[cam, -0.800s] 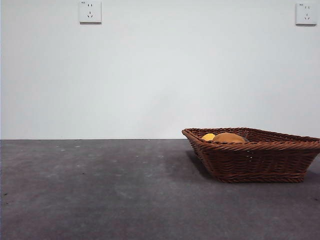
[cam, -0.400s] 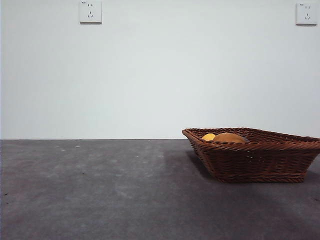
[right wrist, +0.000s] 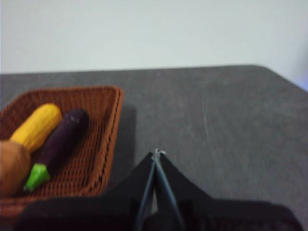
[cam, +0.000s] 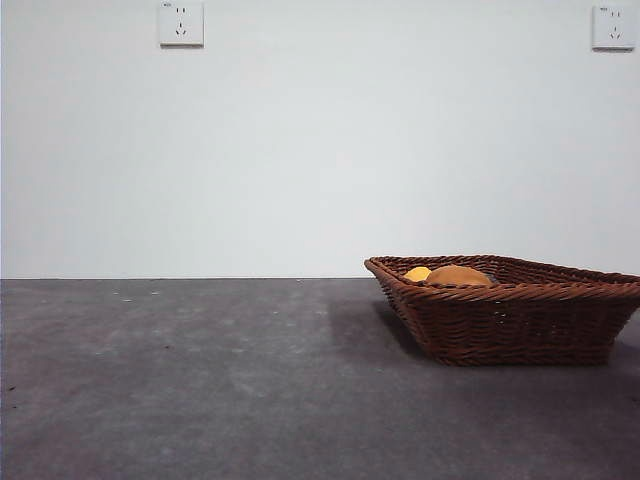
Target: Help me put the vegetables on the table into the basket
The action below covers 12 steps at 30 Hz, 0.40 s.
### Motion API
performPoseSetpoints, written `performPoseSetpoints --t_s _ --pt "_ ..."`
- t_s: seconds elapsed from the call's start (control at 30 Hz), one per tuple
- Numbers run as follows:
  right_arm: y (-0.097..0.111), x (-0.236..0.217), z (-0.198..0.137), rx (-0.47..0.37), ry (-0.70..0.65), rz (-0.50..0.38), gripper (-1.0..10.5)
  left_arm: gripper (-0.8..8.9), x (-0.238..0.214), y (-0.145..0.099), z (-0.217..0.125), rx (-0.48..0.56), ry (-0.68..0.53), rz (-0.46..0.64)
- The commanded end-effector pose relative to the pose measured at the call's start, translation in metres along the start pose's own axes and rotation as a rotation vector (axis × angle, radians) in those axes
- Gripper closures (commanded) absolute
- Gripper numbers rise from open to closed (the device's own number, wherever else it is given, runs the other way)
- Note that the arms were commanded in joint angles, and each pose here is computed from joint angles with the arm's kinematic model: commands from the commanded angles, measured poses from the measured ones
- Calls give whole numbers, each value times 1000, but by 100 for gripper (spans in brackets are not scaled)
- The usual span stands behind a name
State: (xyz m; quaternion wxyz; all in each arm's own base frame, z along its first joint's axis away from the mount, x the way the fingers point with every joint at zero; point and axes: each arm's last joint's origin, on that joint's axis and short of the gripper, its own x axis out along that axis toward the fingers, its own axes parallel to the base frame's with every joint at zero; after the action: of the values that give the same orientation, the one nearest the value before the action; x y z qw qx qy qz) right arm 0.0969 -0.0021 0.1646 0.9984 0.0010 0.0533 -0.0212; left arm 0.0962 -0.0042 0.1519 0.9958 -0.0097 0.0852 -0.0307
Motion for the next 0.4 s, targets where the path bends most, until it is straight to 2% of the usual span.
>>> performPoseSetpoints --t_s 0.03,0.2,0.4 --pt "0 1 -4 -7 5 -2 947 817 1 0 -3 -5 4 2" --pt "0 0 -7 -4 0 1 947 817 1 0 -3 -5 5 2" --pt "0 0 -13 -6 60 1 947 817 1 0 -3 -5 4 2"
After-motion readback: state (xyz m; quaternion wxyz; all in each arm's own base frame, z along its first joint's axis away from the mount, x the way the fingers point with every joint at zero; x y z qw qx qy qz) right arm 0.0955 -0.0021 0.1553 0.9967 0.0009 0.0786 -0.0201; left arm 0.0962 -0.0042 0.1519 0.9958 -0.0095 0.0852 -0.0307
